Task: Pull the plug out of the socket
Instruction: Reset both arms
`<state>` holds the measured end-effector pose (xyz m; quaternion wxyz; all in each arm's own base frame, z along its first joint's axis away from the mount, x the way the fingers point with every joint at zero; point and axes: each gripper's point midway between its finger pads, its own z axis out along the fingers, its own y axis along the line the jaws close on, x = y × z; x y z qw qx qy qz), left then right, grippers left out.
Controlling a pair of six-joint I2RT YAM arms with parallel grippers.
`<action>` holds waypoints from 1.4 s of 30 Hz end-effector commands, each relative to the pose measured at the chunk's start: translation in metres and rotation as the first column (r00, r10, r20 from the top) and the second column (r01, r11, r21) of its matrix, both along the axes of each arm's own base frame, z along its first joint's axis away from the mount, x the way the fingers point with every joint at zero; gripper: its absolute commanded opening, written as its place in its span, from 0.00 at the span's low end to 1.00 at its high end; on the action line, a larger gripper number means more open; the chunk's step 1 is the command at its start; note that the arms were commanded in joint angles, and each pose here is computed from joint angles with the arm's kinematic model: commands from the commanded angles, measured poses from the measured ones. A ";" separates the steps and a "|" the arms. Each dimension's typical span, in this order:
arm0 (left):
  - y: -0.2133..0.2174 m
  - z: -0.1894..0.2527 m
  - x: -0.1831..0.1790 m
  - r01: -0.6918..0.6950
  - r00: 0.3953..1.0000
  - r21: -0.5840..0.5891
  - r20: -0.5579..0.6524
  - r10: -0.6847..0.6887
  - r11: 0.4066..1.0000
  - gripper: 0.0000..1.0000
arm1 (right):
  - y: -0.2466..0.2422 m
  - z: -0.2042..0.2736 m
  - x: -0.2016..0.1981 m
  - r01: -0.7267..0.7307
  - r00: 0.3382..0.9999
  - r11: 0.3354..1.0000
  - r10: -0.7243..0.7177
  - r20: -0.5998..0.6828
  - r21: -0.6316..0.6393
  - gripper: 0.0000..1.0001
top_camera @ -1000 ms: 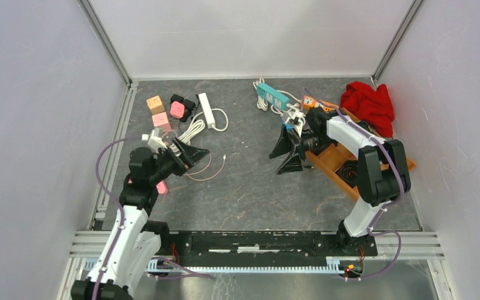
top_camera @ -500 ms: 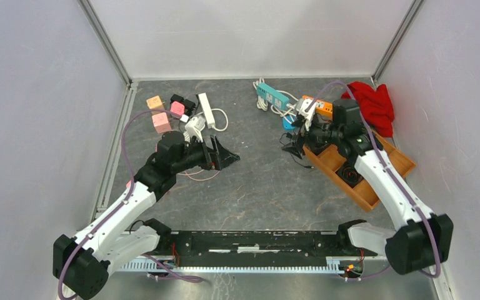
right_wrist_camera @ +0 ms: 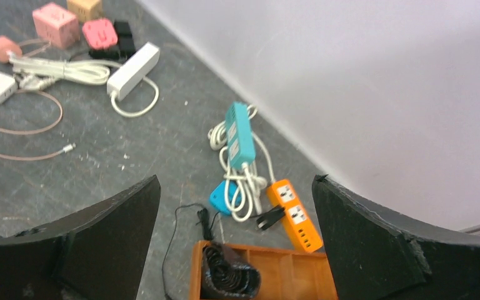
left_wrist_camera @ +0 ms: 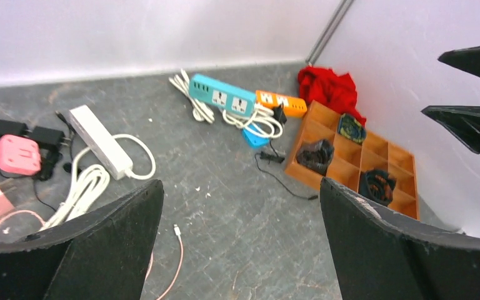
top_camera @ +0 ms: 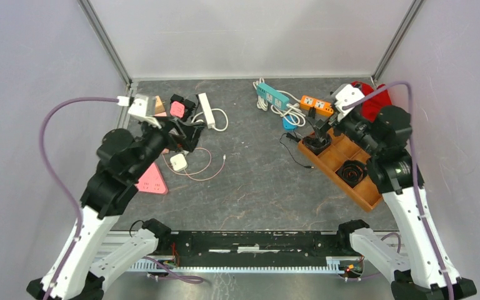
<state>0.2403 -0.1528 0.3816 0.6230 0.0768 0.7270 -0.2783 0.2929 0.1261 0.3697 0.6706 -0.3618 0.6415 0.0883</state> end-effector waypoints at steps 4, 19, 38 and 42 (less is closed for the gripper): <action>0.022 0.023 -0.020 -0.040 0.998 0.042 0.055 0.037 0.998 1.00 | -0.006 0.063 -0.028 0.003 0.995 0.998 -0.009 0.100 0.060 0.98; 0.024 0.027 -0.035 -0.011 0.998 0.020 0.062 0.010 1.000 1.00 | -0.006 0.068 -0.041 -0.008 0.997 0.988 -0.005 0.082 0.157 0.98; 0.023 0.027 -0.044 0.016 0.997 -0.002 0.078 -0.016 1.000 1.00 | -0.009 0.073 -0.046 -0.023 0.995 0.989 0.008 0.101 0.147 0.98; 0.023 0.026 -0.044 0.020 0.997 -0.001 0.076 -0.020 1.000 1.00 | -0.009 0.072 -0.046 -0.026 0.994 0.990 0.012 0.104 0.140 0.98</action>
